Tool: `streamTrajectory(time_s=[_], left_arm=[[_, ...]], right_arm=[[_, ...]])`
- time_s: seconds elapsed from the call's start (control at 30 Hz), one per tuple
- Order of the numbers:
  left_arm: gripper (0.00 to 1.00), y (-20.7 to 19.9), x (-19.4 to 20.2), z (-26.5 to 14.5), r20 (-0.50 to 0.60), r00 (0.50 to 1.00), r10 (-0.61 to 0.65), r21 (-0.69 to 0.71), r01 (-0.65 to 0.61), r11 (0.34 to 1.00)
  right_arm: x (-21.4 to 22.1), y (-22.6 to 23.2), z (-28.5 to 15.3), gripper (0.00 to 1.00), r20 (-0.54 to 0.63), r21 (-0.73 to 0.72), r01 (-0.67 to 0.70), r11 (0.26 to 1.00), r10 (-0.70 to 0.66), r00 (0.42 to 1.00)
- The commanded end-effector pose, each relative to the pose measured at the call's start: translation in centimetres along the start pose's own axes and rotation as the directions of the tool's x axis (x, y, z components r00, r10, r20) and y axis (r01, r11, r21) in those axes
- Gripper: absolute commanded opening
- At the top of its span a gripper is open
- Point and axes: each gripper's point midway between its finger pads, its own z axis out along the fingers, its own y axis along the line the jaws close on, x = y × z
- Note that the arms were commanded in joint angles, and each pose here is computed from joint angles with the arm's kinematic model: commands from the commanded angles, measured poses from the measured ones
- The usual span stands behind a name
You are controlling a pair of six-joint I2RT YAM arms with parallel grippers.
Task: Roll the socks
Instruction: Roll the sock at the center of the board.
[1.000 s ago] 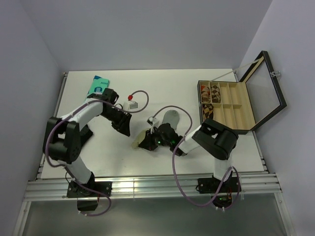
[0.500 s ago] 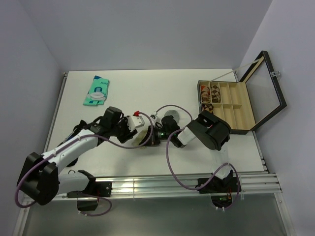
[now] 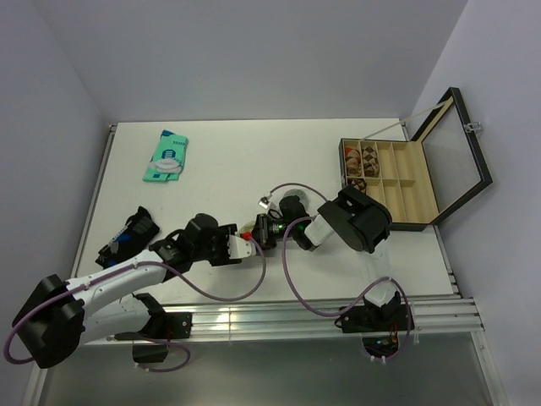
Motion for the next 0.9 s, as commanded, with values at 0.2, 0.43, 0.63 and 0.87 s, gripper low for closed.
streamTrajectory(time_s=[0.2, 0.43, 0.63, 0.87], left_arm=[[0.59, -1.7, -1.1, 1.7, 0.021, 0.978, 0.205, -0.06, -0.204, 0.977], [0.59, -1.5, -1.8, 2.4, 0.055, 0.973, 0.226, -0.092, -0.22, 0.971], [0.54, -1.6, -0.9, 3.4, 0.01, 0.972, 0.234, -0.075, -0.233, 0.97], [0.48, -2.5, -0.8, 3.8, 0.015, 0.971, 0.24, -0.017, -0.24, 0.971]], right_arm=[[1.8, -4.3, -0.7, 0.0, -0.027, 0.085, -0.216, 0.973, 0.219, 0.975], [2.1, -4.7, -1.4, 0.0, -0.034, 0.085, -0.238, 0.968, 0.241, 0.97], [2.3, -4.6, -1.6, 0.0, -0.04, 0.073, -0.247, 0.966, 0.25, 0.967], [2.4, -4.9, -1.7, 0.0, -0.045, 0.087, -0.233, 0.969, 0.237, 0.97]])
